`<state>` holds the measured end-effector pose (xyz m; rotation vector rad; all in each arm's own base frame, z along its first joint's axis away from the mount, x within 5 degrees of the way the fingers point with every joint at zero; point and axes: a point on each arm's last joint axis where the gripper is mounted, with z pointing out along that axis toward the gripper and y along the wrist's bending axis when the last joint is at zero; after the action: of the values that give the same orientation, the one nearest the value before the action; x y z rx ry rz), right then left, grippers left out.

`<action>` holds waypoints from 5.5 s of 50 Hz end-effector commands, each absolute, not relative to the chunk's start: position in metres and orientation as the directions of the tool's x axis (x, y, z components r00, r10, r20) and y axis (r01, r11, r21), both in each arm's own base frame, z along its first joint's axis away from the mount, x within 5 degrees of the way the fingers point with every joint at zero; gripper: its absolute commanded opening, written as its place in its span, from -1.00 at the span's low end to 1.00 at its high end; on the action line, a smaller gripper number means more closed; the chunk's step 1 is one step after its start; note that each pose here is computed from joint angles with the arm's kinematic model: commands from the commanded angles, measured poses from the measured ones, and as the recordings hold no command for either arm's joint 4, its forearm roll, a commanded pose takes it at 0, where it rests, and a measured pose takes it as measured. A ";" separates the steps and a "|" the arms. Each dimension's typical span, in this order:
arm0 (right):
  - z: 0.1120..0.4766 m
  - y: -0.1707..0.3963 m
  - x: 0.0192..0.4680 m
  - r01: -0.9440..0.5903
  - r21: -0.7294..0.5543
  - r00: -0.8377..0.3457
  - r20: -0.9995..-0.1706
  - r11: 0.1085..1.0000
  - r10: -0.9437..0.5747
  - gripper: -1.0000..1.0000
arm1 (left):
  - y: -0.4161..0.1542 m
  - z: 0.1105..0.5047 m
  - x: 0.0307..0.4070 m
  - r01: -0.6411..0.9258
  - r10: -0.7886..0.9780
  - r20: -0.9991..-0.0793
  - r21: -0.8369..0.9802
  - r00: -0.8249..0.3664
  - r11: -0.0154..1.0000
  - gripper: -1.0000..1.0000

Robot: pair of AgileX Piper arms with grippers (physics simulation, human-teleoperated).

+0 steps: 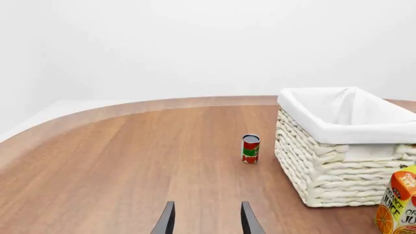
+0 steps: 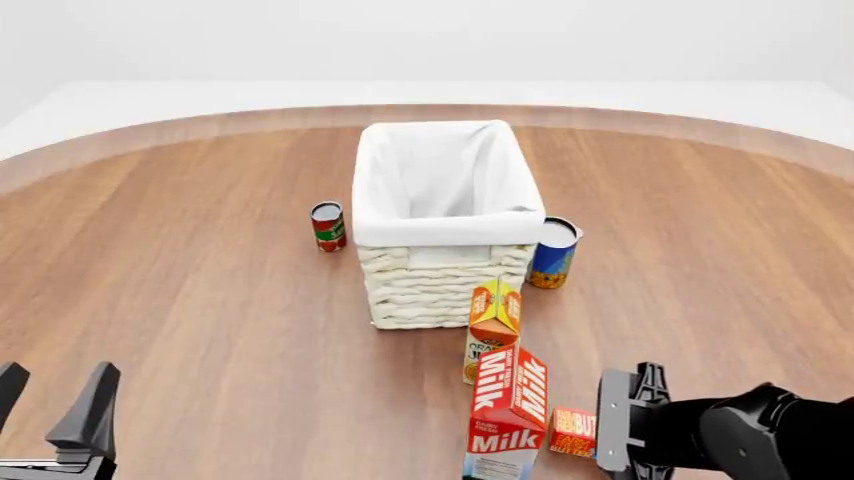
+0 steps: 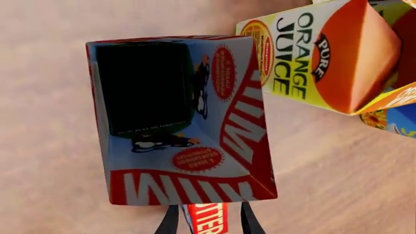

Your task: Pick up the butter and put it in the basket.

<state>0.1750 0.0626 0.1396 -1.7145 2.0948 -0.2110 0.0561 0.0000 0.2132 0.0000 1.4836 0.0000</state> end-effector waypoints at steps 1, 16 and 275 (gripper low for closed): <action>0.129 0.067 0.178 -0.895 -0.370 -0.165 -0.243 0.248 -0.956 1.00 | 0.000 0.213 0.056 0.000 0.000 -0.996 0.000 0.087 1.000 1.00; 0.117 0.074 0.178 -0.899 -0.359 -0.164 -0.254 0.251 -0.953 1.00 | 0.000 0.213 0.056 0.000 0.000 -0.996 0.000 0.087 1.000 1.00; 0.325 0.235 0.404 -0.454 0.143 -0.355 -0.934 0.879 -0.032 -1.00 | 0.000 0.213 0.056 0.000 0.000 -0.996 0.000 0.087 1.000 1.00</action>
<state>0.4003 0.2259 0.3186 -0.3740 1.9318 0.4261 0.0561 0.0000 0.2132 0.0000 1.4836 0.0000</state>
